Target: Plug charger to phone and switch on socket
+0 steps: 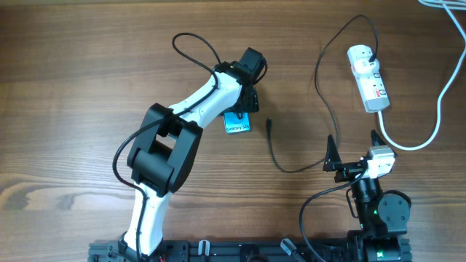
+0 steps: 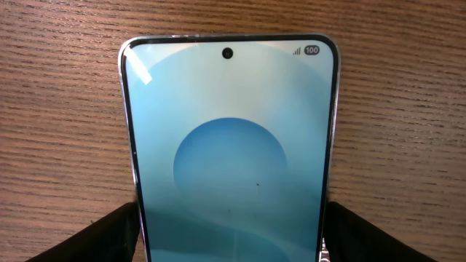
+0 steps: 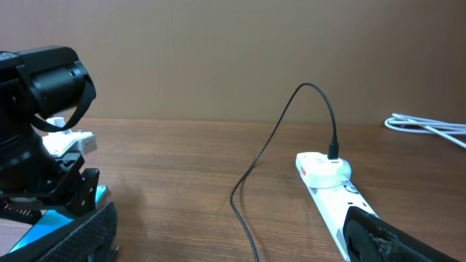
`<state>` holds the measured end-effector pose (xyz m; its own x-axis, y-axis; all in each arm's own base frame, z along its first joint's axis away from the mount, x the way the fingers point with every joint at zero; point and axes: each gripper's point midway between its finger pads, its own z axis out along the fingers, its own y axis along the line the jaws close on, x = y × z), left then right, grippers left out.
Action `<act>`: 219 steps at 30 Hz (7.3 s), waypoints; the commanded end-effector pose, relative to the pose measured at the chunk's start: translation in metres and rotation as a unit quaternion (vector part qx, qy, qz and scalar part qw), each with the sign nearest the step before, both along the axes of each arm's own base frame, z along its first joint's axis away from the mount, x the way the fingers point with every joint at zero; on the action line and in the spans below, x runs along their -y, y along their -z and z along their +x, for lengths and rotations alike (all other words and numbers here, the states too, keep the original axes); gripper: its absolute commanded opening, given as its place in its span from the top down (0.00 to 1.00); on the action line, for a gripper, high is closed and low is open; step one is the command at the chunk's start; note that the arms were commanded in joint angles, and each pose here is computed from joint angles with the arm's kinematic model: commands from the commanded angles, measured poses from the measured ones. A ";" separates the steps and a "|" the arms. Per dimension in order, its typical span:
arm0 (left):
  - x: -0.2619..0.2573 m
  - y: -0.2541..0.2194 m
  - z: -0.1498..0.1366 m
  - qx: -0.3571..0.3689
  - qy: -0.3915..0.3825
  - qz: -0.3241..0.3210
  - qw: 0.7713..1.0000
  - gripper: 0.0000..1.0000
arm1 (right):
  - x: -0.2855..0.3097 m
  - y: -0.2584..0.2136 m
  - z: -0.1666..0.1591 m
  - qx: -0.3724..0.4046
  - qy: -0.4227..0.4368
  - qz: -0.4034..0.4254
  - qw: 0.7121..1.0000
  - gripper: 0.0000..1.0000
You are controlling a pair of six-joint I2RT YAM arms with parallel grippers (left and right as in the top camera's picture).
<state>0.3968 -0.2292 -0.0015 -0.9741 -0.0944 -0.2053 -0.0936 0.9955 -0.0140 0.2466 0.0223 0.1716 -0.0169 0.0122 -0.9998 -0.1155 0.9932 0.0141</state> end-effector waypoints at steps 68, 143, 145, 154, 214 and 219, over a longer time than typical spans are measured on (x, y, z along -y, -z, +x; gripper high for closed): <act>-0.005 -0.015 -0.030 -0.075 -0.014 -0.080 0.994 0.29 | 0.001 -0.001 0.000 0.004 0.003 -0.005 1.000 0.00; 0.017 0.021 -0.048 -0.077 0.002 -0.017 0.997 0.28 | 0.001 -0.001 0.000 0.004 0.003 -0.005 1.000 0.00; 0.016 0.020 -0.049 -0.078 0.001 -0.016 0.997 0.28 | 0.001 -0.001 0.000 0.004 0.003 -0.005 1.000 0.00; 0.019 -0.039 -0.045 -0.034 0.004 -0.047 0.998 0.28 | 0.001 -0.001 0.000 0.004 0.003 -0.005 1.000 0.00; 0.012 0.016 -0.050 -0.057 0.010 0.018 0.998 0.28 | 0.001 -0.001 0.000 0.004 0.003 -0.005 1.000 0.00; 0.011 0.016 -0.052 -0.062 0.014 0.022 0.998 0.16 | 0.001 -0.001 0.000 0.004 0.003 -0.005 1.000 0.00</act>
